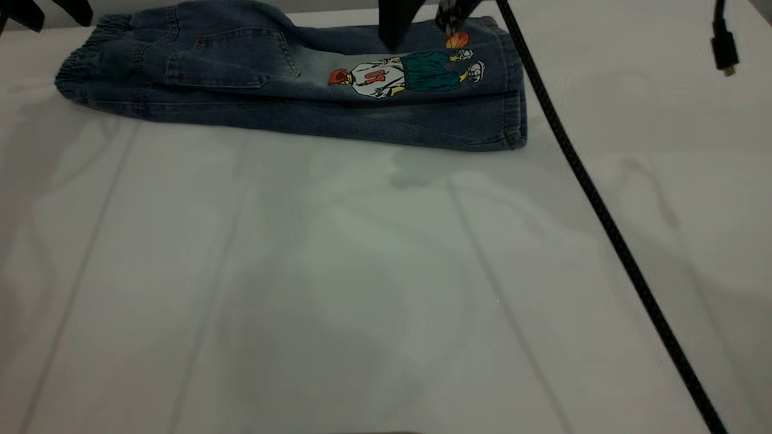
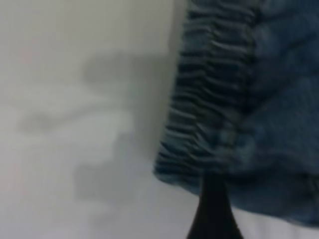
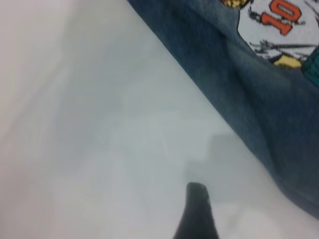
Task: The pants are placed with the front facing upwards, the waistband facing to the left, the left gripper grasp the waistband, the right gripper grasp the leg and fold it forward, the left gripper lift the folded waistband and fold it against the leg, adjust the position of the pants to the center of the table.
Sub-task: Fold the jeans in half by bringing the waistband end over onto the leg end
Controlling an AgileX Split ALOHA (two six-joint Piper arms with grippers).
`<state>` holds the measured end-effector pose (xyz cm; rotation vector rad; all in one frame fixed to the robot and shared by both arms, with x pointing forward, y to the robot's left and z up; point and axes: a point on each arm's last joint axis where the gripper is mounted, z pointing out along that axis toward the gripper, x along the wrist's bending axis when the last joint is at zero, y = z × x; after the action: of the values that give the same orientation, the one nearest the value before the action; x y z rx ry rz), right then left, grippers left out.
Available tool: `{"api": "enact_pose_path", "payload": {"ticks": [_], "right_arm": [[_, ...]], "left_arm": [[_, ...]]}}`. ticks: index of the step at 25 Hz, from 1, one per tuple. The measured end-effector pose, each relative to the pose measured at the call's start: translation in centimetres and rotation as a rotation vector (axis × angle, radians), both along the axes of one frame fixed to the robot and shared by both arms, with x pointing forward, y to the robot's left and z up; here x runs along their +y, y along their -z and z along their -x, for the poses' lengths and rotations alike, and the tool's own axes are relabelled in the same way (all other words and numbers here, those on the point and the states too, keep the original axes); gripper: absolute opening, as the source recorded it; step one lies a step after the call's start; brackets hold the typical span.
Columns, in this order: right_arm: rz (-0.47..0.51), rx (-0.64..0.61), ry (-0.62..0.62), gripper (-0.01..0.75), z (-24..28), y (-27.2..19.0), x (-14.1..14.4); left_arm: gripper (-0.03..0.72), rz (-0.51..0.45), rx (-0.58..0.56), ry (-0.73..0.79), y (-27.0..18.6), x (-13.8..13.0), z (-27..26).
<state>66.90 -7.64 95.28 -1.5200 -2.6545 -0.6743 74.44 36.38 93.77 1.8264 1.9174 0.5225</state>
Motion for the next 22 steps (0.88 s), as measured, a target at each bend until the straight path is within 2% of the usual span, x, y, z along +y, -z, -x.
{"api": "enact_pose_path", "payload": {"ticks": [9,15,22], "right_arm": [[0.008,0.017,0.001,0.475,-0.1,1.0,0.0],[0.004,0.007,0.005,0.475,-0.2,1.0,0.1],[-0.013,-0.042,0.022,0.475,-0.7,0.8,0.2]], "left_arm": [[0.456,0.039,-0.027,-0.112,3.4,2.8,-0.8],[0.456,0.063,-0.045,-0.144,6.2,2.8,-1.3],[0.455,0.155,-0.055,-0.21,8.5,2.6,-1.7]]}}
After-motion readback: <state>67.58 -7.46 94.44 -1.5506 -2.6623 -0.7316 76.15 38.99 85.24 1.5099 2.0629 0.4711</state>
